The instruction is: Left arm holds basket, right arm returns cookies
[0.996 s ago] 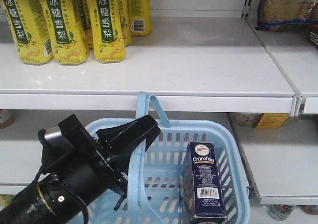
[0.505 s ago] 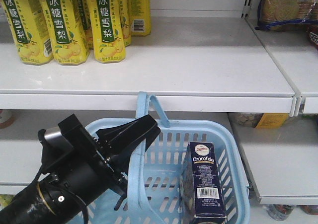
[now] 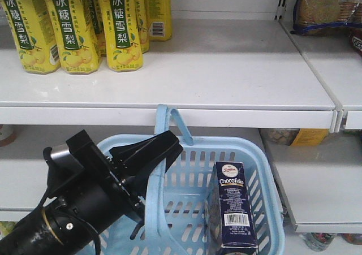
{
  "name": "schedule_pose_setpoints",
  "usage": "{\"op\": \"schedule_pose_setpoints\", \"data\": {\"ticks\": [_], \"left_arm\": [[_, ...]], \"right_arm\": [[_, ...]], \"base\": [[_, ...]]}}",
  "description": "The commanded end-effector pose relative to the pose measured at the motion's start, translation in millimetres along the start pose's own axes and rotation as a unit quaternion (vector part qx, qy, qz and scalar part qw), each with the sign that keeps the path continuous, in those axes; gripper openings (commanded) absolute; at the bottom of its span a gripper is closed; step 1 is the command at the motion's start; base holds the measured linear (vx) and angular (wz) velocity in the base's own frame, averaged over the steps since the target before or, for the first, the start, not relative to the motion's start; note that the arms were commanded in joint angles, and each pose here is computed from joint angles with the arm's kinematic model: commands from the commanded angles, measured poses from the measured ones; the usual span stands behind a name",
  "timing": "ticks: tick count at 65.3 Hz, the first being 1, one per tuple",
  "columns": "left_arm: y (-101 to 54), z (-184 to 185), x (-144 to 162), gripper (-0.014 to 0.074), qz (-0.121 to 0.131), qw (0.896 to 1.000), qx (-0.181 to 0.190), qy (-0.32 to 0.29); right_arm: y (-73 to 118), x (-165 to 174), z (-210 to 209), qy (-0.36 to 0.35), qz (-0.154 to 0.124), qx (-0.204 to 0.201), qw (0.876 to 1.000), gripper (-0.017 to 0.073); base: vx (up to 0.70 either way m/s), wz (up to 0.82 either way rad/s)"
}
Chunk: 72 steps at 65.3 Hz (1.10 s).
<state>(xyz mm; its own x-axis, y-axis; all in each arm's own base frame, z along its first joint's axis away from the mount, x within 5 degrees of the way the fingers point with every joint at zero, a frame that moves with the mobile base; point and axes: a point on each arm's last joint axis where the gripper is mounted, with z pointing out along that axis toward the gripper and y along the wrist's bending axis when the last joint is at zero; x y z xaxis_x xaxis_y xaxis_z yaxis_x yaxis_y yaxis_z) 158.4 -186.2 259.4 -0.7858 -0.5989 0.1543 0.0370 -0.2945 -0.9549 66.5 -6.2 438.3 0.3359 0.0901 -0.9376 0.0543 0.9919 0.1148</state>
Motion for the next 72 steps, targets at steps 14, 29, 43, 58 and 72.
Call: {"op": "schedule_pose_setpoints", "data": {"ticks": [14, 29, 43, 58, 72], "left_arm": [[-30.8, 1, 1, -0.0003, -0.004, 0.993, 0.118, 0.000], [-30.8, 1, 1, -0.0003, -0.004, 0.993, 0.118, 0.000], [-30.8, 1, 1, -0.0003, -0.004, 0.993, 0.118, 0.000], [-30.8, 1, 1, -0.0003, -0.004, 0.993, 0.118, 0.000], [-30.8, 1, 1, -0.0003, -0.004, 0.993, 0.118, 0.000]], "right_arm": [[3.9, -27, 24, 0.035, -0.010, 0.001, 0.999, 0.0280], [3.5, -22, 24, 0.067, -0.010, 0.003, 0.998, 0.0489], [4.4, -15, 23, 0.106, -0.007, -0.003, 0.994, 0.0536], [13.1, -8, 27, 0.135, 0.006, -0.051, 0.989, 0.0536], [29.6, 10, 37, 0.205, 0.014, -0.122, 0.971, 0.0536]], "base": [[0.00, 0.00], [0.00, 0.00], [0.00, 0.00], [0.00, 0.00], [0.00, 0.00]]}}
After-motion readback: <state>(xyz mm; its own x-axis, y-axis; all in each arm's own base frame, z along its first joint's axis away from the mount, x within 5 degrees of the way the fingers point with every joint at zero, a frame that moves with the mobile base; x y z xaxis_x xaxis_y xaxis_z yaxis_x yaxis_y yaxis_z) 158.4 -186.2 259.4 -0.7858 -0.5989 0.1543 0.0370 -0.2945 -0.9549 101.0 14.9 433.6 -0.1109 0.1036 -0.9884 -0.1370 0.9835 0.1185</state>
